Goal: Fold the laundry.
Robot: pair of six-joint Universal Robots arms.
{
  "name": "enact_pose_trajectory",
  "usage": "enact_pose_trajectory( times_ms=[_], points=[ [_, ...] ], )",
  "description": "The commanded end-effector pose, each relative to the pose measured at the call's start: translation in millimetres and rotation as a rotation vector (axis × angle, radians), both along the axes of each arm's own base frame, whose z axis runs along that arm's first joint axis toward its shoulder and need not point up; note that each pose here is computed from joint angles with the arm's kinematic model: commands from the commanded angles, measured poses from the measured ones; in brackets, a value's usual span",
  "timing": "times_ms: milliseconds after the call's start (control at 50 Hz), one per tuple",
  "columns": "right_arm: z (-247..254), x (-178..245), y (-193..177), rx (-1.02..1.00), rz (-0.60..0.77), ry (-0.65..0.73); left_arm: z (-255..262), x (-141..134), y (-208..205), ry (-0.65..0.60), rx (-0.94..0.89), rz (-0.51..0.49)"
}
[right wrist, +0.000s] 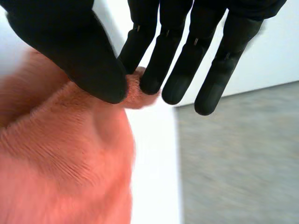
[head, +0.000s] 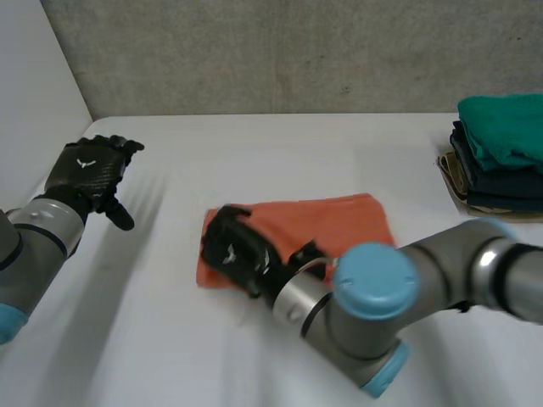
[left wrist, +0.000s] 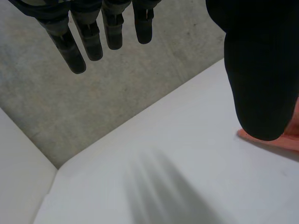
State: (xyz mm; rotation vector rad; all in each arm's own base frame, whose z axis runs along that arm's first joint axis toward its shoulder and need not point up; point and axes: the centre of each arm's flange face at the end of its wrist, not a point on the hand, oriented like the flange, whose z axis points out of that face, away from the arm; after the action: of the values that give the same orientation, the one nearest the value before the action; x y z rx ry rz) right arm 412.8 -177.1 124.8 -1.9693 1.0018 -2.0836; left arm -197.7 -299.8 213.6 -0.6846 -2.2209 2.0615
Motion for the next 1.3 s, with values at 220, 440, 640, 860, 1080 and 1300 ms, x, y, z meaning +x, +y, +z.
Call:
enact_pose_trajectory(
  times_ms=[220,440,640,860,1080,1300],
  points=[
    [76.7,-63.0,-46.0,0.546,-0.369,-0.361,3.0,-23.5,13.5,0.006,-0.01,-0.077],
    [17.2,-145.5,-78.4,0.781,-0.733,-0.207,1.8,-59.7,44.0,0.003,-0.011,-0.189],
    [37.3,-164.7,-111.8,0.581,-0.849,-0.276,8.0,-56.8,41.5,0.009,-0.03,-0.157],
    [77.2,-38.7,-28.0,0.279,-0.301,-0.3,25.2,-36.0,37.2,0.024,-0.055,-0.093],
    [26.0,15.9,0.0,0.604,-0.133,-0.165,24.8,-31.7,33.3,0.079,-0.003,-0.048],
    [87.1,-34.5,-75.5,0.957,-0.455,-0.639,29.3,-81.3,32.3,0.138,0.0,-0.175]
  ],
)
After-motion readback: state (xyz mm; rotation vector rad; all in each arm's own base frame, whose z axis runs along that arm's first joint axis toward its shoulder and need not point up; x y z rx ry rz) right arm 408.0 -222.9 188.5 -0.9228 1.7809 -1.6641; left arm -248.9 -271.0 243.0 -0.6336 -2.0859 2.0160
